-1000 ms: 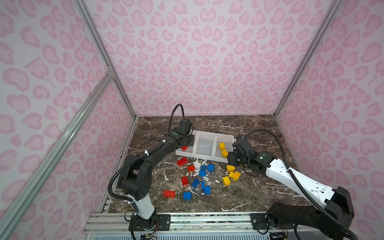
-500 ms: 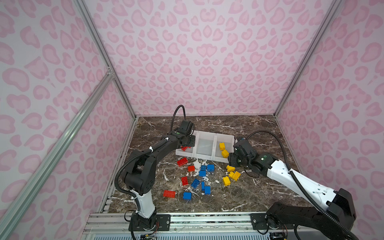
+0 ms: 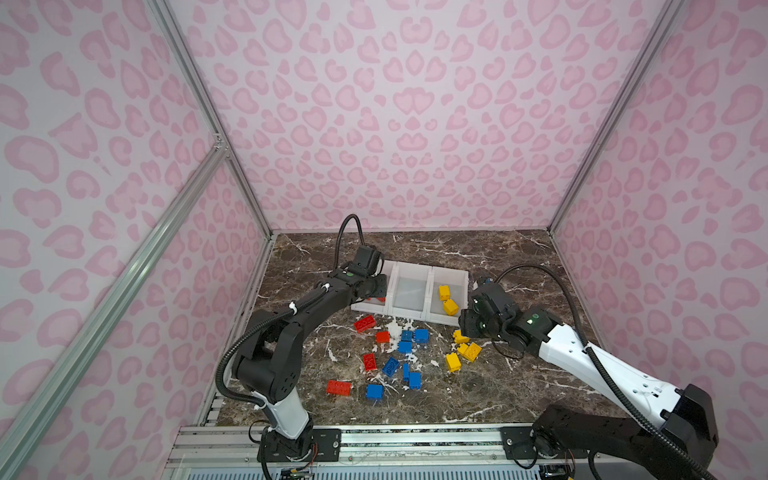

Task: Sort the legos into containers by color
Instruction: 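Release the red brick into the red compartment and withdraw the left gripper, then grasp a blue brick with the right gripper and lift it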

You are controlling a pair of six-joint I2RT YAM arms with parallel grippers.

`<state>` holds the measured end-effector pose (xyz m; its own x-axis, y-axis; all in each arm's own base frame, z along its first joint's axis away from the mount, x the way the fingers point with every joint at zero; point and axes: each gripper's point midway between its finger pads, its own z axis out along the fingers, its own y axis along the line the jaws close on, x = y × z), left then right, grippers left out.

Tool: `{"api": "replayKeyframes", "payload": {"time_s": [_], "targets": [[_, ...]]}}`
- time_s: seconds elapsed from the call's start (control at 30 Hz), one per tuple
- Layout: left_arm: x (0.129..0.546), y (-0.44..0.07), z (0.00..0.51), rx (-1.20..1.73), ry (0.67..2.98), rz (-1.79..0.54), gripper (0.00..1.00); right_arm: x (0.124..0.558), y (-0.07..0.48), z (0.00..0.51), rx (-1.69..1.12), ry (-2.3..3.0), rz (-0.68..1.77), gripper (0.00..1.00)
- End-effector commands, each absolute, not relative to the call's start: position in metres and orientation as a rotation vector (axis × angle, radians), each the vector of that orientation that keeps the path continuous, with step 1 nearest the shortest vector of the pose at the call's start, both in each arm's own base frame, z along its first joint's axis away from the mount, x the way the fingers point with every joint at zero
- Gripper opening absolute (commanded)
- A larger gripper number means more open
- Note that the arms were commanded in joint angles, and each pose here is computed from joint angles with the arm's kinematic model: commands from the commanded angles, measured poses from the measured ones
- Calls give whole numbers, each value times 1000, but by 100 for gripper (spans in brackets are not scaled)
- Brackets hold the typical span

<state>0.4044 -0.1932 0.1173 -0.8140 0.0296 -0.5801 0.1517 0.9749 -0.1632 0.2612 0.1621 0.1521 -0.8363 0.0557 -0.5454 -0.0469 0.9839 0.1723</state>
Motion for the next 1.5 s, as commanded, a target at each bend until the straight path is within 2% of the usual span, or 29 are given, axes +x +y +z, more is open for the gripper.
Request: {"api": "replayKeyframes", "payload": {"time_s": [0.0,0.07,0.1,0.13,0.57,0.77,1.47], "targets": [[399,-195,124,63,2487,-333,35,261,163,146,8,2560,241,68],[391,-196,124,47,2487,-355,35,259,174,143,-34,2574,286,69],[388,-198,125,47,2476,-359,40,259,180,143,-66,2575,296,69],[385,-199,125,42,2469,-358,40,259,183,141,-92,2581,281,69],[347,-198,134,22,2457,-374,41,250,186,111,-120,2671,190,69],[335,-188,139,-5,2443,-368,42,247,198,101,-141,2689,223,67],[291,-165,141,3,2413,-413,43,286,275,63,-53,2684,187,67]]}}
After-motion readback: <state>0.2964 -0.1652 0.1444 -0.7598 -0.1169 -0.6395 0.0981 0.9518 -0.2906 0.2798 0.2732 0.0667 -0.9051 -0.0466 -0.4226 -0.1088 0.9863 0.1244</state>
